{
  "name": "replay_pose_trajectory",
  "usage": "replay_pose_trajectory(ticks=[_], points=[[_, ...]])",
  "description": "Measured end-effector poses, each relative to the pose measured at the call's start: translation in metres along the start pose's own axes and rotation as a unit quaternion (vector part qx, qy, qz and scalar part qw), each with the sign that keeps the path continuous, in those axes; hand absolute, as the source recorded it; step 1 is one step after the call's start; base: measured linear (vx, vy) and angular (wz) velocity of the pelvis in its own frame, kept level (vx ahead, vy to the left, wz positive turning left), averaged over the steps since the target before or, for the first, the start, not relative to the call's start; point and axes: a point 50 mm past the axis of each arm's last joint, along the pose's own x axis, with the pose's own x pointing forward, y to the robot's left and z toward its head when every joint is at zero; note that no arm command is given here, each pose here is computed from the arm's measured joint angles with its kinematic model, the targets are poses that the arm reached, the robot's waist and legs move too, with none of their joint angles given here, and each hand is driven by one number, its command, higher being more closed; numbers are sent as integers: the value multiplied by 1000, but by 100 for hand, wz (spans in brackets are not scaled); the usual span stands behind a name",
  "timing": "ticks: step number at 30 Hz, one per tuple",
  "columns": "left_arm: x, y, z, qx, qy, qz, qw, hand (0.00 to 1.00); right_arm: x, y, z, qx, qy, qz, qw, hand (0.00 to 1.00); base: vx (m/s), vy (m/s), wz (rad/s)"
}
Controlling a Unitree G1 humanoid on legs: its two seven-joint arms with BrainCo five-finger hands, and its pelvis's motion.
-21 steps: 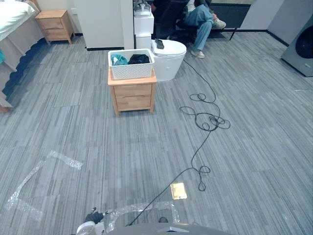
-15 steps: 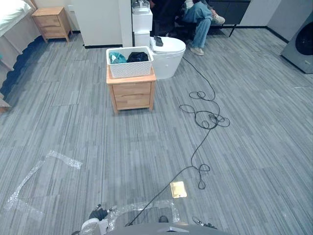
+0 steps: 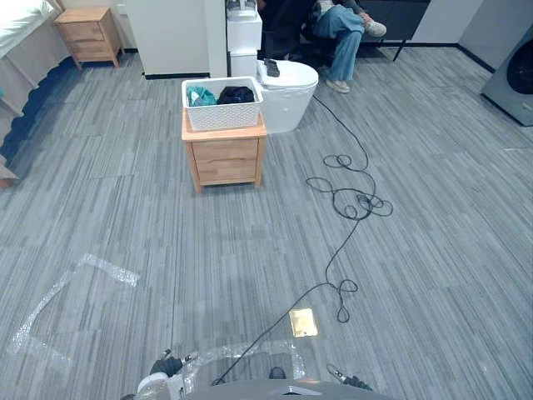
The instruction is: Pick up the laundry basket with both hands and put the clothes into the washing machine.
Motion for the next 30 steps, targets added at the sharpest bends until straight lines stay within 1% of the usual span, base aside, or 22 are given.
replay_pose_trajectory(ticks=[18,24,28,30], points=[[1,1,1,4,4,-1,1000,0,1,20,6,6,-4,23,1000,0,-21,-16,0],[3,-2,9,6,-7,-5,1000,0,3,28,17,1,-16,29,999,0,-40,-10,-10],[4,-5,17,13,-15,-9,1000,0,3,16,18,69,-22,8,997,0,-13,11,41],[4,0,15,8,-11,-2,1000,0,2,15,17,84,-25,7,996,0,175,-13,42]])
